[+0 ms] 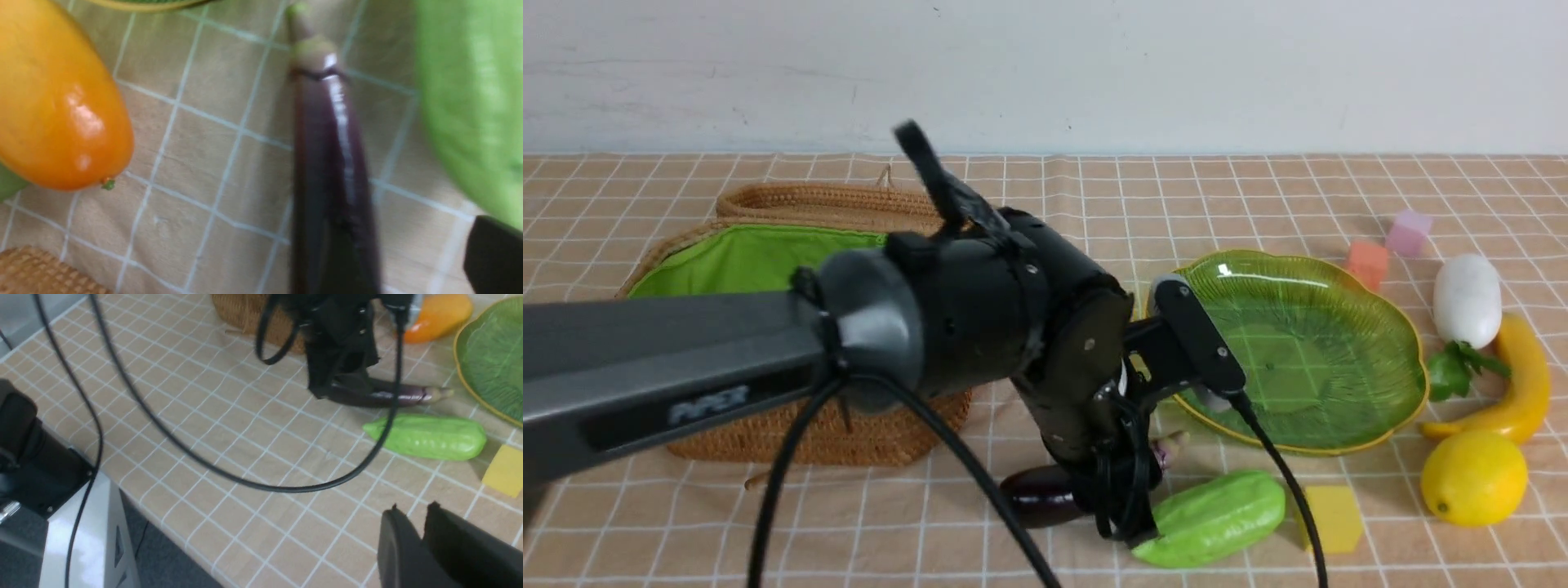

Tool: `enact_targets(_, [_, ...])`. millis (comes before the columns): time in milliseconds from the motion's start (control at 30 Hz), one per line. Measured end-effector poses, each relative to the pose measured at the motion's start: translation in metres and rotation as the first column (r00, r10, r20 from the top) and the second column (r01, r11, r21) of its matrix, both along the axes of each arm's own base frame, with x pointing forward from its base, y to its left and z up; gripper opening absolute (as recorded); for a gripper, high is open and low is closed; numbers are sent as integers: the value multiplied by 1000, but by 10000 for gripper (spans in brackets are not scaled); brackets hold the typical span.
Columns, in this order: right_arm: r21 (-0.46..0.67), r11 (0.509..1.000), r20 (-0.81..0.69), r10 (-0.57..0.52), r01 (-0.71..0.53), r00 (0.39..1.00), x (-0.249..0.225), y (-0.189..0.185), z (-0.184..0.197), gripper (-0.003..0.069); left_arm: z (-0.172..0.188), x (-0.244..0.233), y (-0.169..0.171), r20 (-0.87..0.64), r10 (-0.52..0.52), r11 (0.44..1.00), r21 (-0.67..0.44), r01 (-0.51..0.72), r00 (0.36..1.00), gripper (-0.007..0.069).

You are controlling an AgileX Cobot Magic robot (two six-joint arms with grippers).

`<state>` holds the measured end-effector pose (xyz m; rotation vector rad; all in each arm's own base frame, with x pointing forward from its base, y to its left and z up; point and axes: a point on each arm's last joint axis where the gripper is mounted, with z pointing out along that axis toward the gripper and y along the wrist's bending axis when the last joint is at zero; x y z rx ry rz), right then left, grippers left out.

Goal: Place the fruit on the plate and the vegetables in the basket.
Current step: Use the left arm to grab an eggplant and put it into the left basket

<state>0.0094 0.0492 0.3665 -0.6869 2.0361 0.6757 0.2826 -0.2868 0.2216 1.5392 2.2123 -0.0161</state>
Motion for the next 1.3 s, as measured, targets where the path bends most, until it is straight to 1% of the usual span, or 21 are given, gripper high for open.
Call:
enact_targets(67, [-12,1000,-19,12,-13,1000,-2,0,-1,118,-25,12,-3,-1,-16,997,76,16,1000,472])
enact_targets(167, [-16,1000,-29,19,-20,999,-3,0,-2,120,-52,19,-4,-2,-45,986,159,45,999,479])
enact_targets(267, [-11,1000,-30,22,-22,999,-3,1,-2,120,-56,22,-5,12,-47,984,175,44,999,454])
enact_targets(300, [-6,1000,-32,25,-25,999,-3,1,-2,120,-58,24,-5,18,-32,983,181,29,999,396])
enact_targets(333, [-5,1000,-32,26,-26,999,-3,1,-2,120,-58,24,-6,22,-27,983,182,22,999,371])
enact_targets(433, [-3,1000,-33,27,-27,999,-3,1,-2,120,-58,25,-5,34,-18,981,192,11,999,368])
enact_targets(533, [-2,1000,-33,28,-28,999,-3,1,-2,120,-50,27,-1,33,2,969,248,-10,999,370])
enact_targets(600, [-1,1000,-31,26,-26,999,-3,1,-1,120,-35,25,3,21,30,960,278,-35,999,370])
enact_targets(667, [2,1000,-26,23,-23,999,-3,1,-1,120,-1,19,11,20,65,955,289,-68,998,370])
enact_targets(733, [9,1000,-16,17,-17,1000,-2,1,0,120,42,9,23,44,85,955,281,-94,995,370])
enact_targets(767, [10,1000,-14,16,-16,1000,-2,1,0,120,42,9,23,41,87,953,287,-95,995,370])
enact_targets(800, [21,1000,1,6,-6,1000,0,1,1,121,78,1,39,82,83,959,263,-102,993,370])
enact_targets(833, [25,1000,13,2,-2,1000,0,1,2,122,94,0,50,108,74,963,251,-99,991,370])
enact_targets(900, [28,1000,39,-2,1,999,2,1,4,122,117,7,78,163,63,965,244,-102,985,370])
enact_targets(933, [30,1000,47,-4,2,999,2,1,4,123,123,12,89,181,61,964,244,-105,982,370])
enact_targets(1000, [32,999,56,-6,4,998,2,1,5,125,129,27,118,204,69,958,259,-121,977,370])
enact_targets(1100, [32,999,56,-6,4,998,2,1,5,126,125,47,147,202,87,955,261,-139,975,370])
enact_targets(1167, [31,1000,56,-5,4,998,2,1,5,129,119,64,165,211,129,959,220,-176,969,370])
enact_targets(1233, [31,1000,55,-5,3,998,2,1,5,132,113,78,178,228,171,959,183,-214,959,407])
enact_targets(1267, [31,1000,55,-5,3,998,2,1,5,133,109,86,188,238,195,955,175,-240,952,471])
enact_targets(1300, [31,1000,55,-5,3,998,2,1,5,134,106,89,191,239,202,953,173,-247,950,516])
